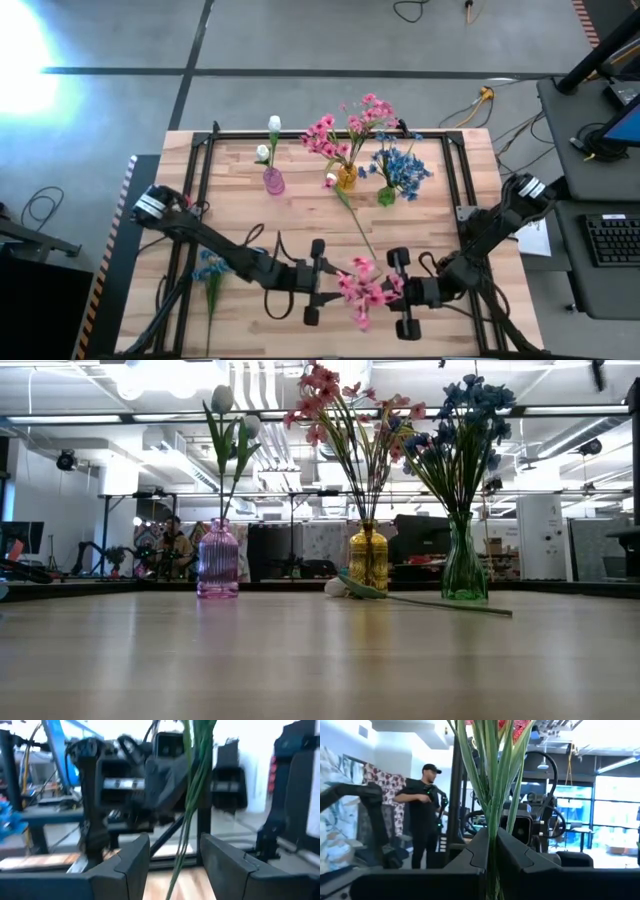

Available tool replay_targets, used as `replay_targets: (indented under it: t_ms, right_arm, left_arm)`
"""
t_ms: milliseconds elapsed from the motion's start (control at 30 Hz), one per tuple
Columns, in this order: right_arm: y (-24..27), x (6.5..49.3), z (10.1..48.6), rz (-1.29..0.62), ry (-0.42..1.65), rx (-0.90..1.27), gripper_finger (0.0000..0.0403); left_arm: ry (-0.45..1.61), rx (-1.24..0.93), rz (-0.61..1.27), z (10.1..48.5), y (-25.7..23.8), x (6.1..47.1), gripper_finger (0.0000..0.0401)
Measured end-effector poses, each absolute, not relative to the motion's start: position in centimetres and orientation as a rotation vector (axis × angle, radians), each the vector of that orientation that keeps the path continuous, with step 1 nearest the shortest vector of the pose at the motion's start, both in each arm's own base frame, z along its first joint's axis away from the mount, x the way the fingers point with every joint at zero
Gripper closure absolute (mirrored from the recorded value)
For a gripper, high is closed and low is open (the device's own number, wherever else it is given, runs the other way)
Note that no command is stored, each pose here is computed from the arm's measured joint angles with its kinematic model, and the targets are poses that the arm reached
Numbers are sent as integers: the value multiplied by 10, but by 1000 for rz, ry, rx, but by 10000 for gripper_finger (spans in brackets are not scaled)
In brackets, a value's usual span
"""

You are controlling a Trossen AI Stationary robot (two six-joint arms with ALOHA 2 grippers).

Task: Sort flowers into vase by color
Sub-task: Put the pink flowers into the yellow vase

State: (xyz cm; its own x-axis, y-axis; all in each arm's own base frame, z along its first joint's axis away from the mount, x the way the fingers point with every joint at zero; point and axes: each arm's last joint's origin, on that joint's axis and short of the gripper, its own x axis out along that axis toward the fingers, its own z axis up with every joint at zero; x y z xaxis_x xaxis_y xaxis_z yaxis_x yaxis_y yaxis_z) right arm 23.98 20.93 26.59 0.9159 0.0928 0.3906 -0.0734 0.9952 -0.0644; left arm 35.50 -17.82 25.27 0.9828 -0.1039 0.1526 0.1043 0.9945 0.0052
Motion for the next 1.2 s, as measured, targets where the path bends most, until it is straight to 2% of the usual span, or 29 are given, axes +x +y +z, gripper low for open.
replay_targets:
  t_ms: [367, 767, 900, 1100, 1200]
  right_arm:
    - [193, 258, 260, 58, -438, -111, 385]
    - [177, 271, 260, 55, -456, -123, 385]
    - [177, 271, 261, 56, -456, -123, 385]
    - [177, 271, 261, 52, -455, -117, 370]
    - [177, 271, 260, 32, -441, -114, 353]
  left_arm:
    - [-215, -49, -135, 245, -171, 365, 255]
    - [-228, -46, -86, 261, -170, 374, 262]
    - [-221, -49, -41, 261, -169, 374, 299]
    - [-215, -47, -40, 260, -169, 374, 389]
    - [-201, -41, -37, 260, -169, 374, 391]
